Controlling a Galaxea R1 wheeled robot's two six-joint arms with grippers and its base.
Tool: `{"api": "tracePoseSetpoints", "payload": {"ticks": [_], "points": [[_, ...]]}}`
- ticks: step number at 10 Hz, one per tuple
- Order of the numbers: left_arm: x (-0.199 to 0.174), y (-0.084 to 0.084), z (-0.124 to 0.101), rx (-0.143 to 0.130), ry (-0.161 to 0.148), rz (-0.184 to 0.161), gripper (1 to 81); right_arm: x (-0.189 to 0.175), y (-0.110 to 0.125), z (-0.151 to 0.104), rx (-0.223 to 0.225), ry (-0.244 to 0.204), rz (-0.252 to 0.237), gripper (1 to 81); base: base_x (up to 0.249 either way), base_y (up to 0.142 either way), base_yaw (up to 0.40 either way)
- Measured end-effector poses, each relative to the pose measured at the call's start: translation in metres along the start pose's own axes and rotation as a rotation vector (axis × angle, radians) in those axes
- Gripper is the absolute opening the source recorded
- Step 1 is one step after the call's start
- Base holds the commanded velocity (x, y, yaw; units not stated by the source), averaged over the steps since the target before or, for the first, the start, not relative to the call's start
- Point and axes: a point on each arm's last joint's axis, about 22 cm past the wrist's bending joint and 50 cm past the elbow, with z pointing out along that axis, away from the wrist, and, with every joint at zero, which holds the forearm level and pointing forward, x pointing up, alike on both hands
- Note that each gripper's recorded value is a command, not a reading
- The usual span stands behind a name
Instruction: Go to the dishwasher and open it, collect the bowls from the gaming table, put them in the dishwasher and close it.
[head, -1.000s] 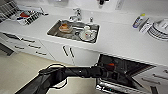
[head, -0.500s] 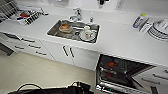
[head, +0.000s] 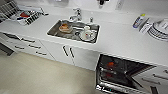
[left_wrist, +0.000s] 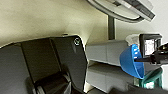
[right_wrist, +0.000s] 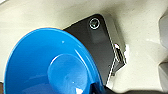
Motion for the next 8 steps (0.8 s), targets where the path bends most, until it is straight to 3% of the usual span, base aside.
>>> {"api": "tracePoseSetpoints", "payload": {"ticks": [1,3,6,8], "points": [[-0.029,-0.014,0.001,0.023,-0.025,-0.020,81.1,0.013,-0.003,-0.008,0.009,0.013,0.015,1.0,0.000,0.000,0.000],[-0.075,-0.030,0.010,0.015,-0.045,-0.065,81.1,0.048,-0.018,-0.016,0.038,0.050,0.029,1.0,0.000,0.000,0.000],[-0.125,-0.098,0.017,0.088,-0.054,-0.117,81.1,0.074,-0.034,-0.031,0.099,0.098,0.072,1.0,0.000,0.000,0.000],[-0.153,-0.128,0.024,0.112,-0.055,-0.146,81.1,0.096,-0.030,-0.044,0.105,0.138,0.086,1.0,0.000,0.000,0.000]]}}
